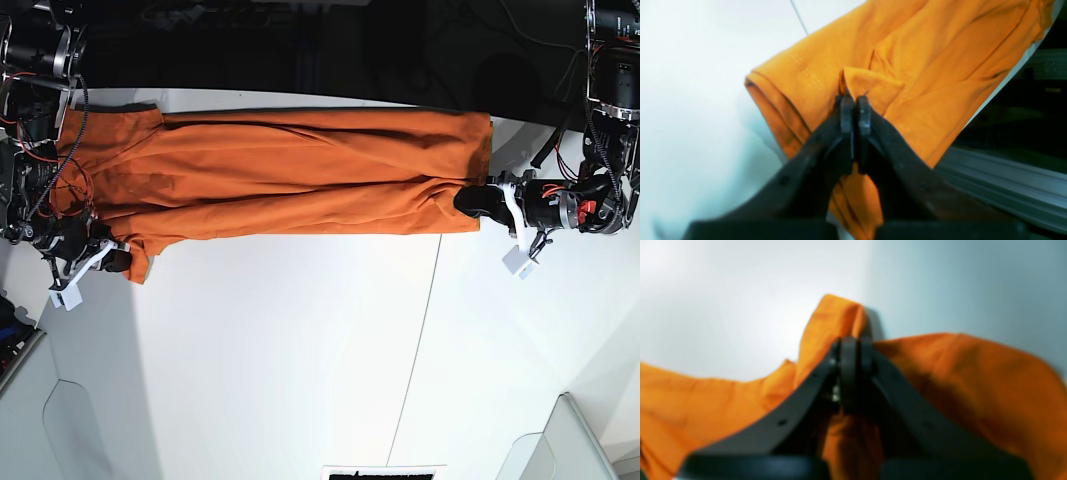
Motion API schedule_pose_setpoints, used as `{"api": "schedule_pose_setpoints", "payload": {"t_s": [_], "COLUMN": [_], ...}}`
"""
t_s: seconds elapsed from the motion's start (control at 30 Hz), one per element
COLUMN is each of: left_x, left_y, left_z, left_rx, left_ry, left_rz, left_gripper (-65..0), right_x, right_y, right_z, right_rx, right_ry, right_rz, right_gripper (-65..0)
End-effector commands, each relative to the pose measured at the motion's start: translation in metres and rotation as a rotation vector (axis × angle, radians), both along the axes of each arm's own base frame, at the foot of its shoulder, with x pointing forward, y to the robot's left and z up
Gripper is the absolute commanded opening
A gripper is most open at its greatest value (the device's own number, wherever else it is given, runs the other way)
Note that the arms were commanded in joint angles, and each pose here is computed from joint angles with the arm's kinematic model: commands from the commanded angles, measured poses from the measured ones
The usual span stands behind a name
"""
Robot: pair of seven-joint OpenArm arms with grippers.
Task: Layout the t-shirt on the table in an organized manner, then fold the t-shirt properly
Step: 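Fold the hem edge over onto the shoulder edge with both grippers, then release the left gripper and regrasp the folded shirt end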
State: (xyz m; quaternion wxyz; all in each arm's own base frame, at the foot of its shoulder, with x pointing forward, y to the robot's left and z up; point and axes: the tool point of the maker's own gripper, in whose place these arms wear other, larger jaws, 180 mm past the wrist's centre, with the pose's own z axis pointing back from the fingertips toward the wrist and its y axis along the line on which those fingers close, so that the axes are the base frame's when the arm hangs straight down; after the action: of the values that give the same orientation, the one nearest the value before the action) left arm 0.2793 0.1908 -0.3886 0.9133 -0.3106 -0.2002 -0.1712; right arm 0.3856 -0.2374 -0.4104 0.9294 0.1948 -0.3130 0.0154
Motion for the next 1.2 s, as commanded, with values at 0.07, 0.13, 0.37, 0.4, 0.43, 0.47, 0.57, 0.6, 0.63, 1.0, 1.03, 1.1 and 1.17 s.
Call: {"api": "schedule_pose_setpoints", "payload": {"t_s": [0.07, 0.13, 0.37, 0.4, 0.43, 0.47, 0.57, 0.6, 0.63, 1.0, 1.03, 1.1, 1.17], "left_x": [0.012, 0.012, 0.01, 0.01, 0.01, 0.011, 0.011, 0.011, 0.011, 0.011, 0.012, 0.012, 0.013], "left_y": [0.003, 0.003, 0.006, 0.005, 0.005, 0.005, 0.005, 0.005, 0.005, 0.006, 0.005, 0.005, 0.004], "left_z": [0.015, 0.015, 0.012, 0.012, 0.012, 0.012, 0.013, 0.013, 0.013, 0.012, 0.013, 0.014, 0.015], "left_rx": [-0.013, -0.013, 0.005, 0.006, 0.004, 0.004, 0.001, 0.001, 0.002, 0.003, 0.0, -0.006, -0.014], "left_ry": [-0.053, -0.054, -0.045, -0.046, -0.046, -0.047, -0.047, -0.047, -0.047, -0.046, -0.051, -0.054, -0.055], "left_rz": [0.005, 0.005, 0.0, 0.0, 0.0, 0.001, 0.001, 0.001, 0.001, 0.003, 0.006, 0.008, 0.008], "left_gripper": [-65.0, -65.0, -65.0, -65.0, -65.0, -65.0, -65.0, -65.0, -65.0, -65.0, -65.0, -55.9, -43.6], "right_x": [0.012, 0.011, -0.021, -0.028, -0.036, -0.043, -0.066, -0.073, -0.08, -0.127, -0.128, -0.128, -0.128], "right_y": [-0.002, -0.003, -0.031, -0.035, -0.038, -0.041, -0.045, -0.045, -0.044, -0.033, -0.033, -0.033, -0.032], "right_z": [0.032, 0.044, 0.07, 0.071, 0.07, 0.069, 0.068, 0.067, 0.066, 0.058, 0.057, 0.055, 0.055], "right_rx": [0.029, 0.042, 0.044, 0.035, 0.021, 0.004, -0.023, -0.031, -0.038, -0.11, -0.112, -0.113, -0.109], "right_ry": [-0.046, -0.049, -0.092, -0.092, -0.088, -0.084, -0.079, -0.077, -0.075, -0.03, -0.028, -0.025, -0.027], "right_rz": [0.011, 0.02, 0.012, 0.012, 0.014, 0.015, 0.021, 0.023, 0.028, 0.09, 0.089, 0.088, 0.088], "right_gripper": [-65.0, -65.0, -65.0, -65.0, -65.0, -65.0, -65.0, -65.0, -65.0, -65.0, -65.0, -64.1, -49.7]}}
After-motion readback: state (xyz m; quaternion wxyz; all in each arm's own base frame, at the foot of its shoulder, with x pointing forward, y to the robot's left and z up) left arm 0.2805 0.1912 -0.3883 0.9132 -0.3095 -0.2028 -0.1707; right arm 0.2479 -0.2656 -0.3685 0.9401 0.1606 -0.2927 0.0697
